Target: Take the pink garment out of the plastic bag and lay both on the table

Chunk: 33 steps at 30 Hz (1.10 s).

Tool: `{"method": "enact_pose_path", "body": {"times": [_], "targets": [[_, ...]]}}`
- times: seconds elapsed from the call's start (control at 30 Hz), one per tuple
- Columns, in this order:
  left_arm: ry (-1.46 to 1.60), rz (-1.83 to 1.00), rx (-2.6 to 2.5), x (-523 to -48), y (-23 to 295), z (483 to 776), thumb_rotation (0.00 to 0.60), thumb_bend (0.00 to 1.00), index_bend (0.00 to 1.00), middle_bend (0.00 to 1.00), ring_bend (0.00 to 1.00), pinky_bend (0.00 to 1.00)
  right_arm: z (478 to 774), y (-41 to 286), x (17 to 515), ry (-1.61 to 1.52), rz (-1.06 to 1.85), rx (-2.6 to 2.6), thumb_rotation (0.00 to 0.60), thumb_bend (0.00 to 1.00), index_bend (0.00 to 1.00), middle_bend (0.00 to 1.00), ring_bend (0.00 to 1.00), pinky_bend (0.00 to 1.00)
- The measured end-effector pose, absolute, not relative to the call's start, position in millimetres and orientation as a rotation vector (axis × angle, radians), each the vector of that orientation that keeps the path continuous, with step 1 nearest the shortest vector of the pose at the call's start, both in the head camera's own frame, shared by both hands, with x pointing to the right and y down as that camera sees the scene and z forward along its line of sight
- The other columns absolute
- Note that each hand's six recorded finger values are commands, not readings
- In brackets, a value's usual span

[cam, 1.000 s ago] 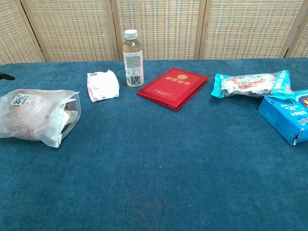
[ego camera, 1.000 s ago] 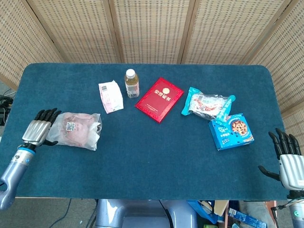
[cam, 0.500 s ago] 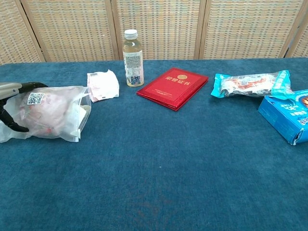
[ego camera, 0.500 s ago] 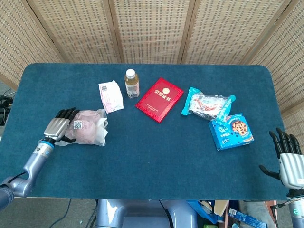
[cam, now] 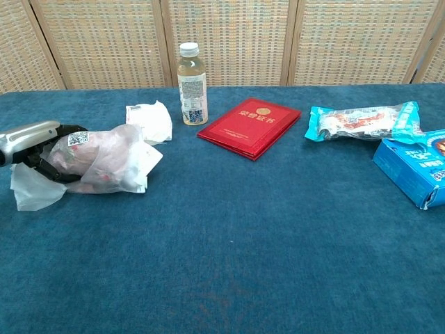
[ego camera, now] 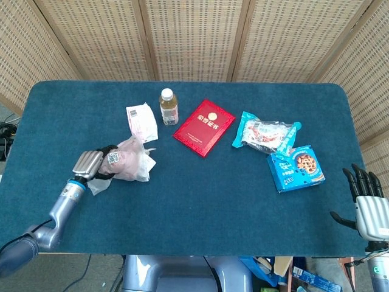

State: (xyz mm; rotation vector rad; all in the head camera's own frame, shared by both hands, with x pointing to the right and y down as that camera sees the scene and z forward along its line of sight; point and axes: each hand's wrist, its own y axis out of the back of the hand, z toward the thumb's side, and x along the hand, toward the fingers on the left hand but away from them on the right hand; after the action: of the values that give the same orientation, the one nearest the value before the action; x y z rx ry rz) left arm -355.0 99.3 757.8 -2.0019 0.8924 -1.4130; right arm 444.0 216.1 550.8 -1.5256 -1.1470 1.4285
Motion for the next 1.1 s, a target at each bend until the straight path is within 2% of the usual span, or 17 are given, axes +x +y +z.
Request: {"method": "enact_pose_path", "body": {"times": [0.17, 0.47, 0.7, 0.8, 0.93, 1.1], "targets": [[1.024, -1.308, -2.073, -344.8, 98.5, 749.6, 0.600, 0.41, 0.63, 0.58, 0.53, 0.67, 550.1, 215.6, 440.7, -1.157, 1.410, -1.560, 0.600, 0.00, 0.00, 0.00, 0.00, 0.00], [1.317, -0.814, -2.266, -304.8, 93.2, 703.2, 0.600, 0.41, 0.64, 0.58, 0.53, 0.67, 537.1, 197.3, 429.5, -1.152, 1.335, -1.660, 0.600, 0.00, 0.00, 0.00, 0.00, 0.00], [1.461, -0.428, -2.500, -242.3, 89.0, 681.9, 0.600, 0.51, 0.66, 0.58, 0.54, 0.67, 506.1, 165.1, 421.8, -1.149, 1.270, -1.762, 0.600, 0.00, 0.00, 0.01, 0.00, 0.00], [1.457, -0.348, -2.566, -210.7, 82.6, 679.5, 0.600, 0.51, 0.66, 0.58, 0.54, 0.67, 494.4, 153.5, 413.6, -1.180, 1.216, -1.812, 0.600, 0.00, 0.05, 0.05, 0.00, 0.02], [1.403, -0.343, -2.613, -182.6, 78.3, 682.7, 0.600, 0.51, 0.66, 0.58, 0.54, 0.67, 476.2, 133.2, 401.0, -1.267, 1.107, -1.932, 0.600, 0.06, 0.18, 0.17, 0.07, 0.12], [1.339, -0.353, -2.624, -154.8, 77.2, 687.6, 0.600, 0.51, 0.66, 0.58, 0.54, 0.67, 464.7, 99.6, 377.6, -1.319, 1.010, -2.096, 0.600, 0.10, 0.24, 0.23, 0.11, 0.12]]}}
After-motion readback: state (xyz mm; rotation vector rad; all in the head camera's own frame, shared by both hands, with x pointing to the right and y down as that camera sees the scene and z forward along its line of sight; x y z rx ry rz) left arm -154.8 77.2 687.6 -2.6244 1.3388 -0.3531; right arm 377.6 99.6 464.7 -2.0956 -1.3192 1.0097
